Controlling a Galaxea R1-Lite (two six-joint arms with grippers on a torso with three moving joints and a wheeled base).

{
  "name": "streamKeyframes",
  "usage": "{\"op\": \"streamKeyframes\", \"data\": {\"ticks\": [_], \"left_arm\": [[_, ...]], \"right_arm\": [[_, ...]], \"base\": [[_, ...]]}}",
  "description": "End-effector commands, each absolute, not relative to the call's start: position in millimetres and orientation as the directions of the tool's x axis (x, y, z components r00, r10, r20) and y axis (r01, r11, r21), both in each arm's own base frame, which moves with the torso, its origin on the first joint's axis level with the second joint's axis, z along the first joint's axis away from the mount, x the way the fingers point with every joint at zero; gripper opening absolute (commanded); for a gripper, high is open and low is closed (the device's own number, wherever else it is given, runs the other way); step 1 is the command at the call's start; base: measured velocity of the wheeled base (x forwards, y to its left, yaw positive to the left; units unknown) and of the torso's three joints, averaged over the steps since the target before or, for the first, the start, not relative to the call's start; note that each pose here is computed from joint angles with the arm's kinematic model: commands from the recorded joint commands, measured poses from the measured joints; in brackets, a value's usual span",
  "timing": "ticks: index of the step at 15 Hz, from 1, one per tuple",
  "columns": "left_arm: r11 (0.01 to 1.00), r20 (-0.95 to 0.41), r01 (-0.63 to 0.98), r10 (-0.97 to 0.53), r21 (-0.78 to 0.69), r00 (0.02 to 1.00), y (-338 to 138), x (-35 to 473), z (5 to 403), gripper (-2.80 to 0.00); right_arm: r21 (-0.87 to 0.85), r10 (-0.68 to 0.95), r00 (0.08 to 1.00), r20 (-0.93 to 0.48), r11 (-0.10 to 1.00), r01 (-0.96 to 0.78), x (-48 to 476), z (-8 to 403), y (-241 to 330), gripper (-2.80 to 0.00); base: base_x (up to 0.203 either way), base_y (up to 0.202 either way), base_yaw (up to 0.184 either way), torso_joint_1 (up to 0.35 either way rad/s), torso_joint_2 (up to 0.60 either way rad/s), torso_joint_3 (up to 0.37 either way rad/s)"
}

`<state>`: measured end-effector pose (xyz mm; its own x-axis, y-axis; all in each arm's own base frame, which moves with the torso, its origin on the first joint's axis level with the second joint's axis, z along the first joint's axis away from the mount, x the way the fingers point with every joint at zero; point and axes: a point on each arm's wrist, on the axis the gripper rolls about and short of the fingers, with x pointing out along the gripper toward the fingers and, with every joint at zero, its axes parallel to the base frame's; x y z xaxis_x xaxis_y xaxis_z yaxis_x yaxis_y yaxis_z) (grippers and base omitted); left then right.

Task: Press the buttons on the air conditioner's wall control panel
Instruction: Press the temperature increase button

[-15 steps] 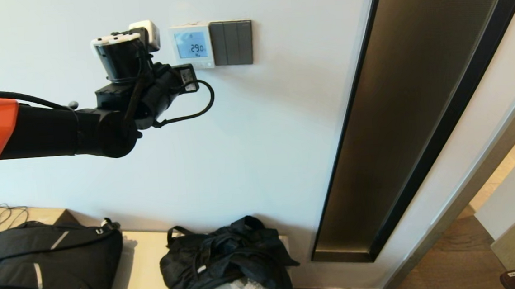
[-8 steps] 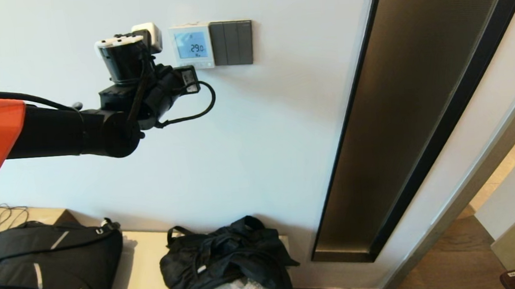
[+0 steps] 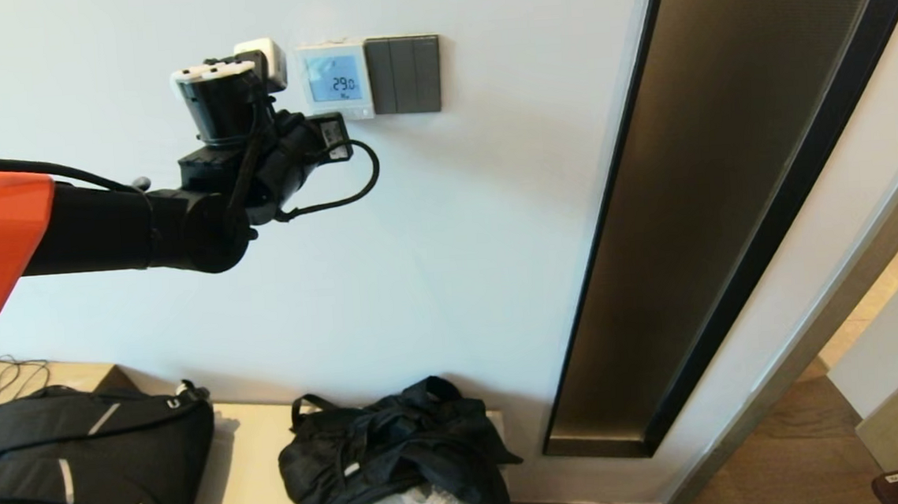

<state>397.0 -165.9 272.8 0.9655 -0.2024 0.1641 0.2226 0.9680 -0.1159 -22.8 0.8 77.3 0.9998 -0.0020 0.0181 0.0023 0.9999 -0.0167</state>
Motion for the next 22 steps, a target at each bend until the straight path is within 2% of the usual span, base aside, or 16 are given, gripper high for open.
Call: {"op": "streamKeyframes", "data": {"ticks": [1, 22], "left_arm": [[0.967, 0.162, 0.225, -0.204, -0.117, 0.965, -168, 398, 270, -2.8], [0.97, 0.16, 0.213, -0.193, -0.117, 0.968, -164, 400, 266, -2.8]], "right_arm": [[-0.017, -0.001, 1.0, 0.016, 1.0, 0.001, -23, 77, 1, -2.8], [-0.017, -0.002, 1.0, 0.016, 1.0, 0.002, -23, 77, 1, -2.8]], "base": [[0.0, 0.0, 0.0, 0.0, 0.0, 0.0], [0.0, 0.0, 0.0, 0.0, 0.0, 0.0]]}}
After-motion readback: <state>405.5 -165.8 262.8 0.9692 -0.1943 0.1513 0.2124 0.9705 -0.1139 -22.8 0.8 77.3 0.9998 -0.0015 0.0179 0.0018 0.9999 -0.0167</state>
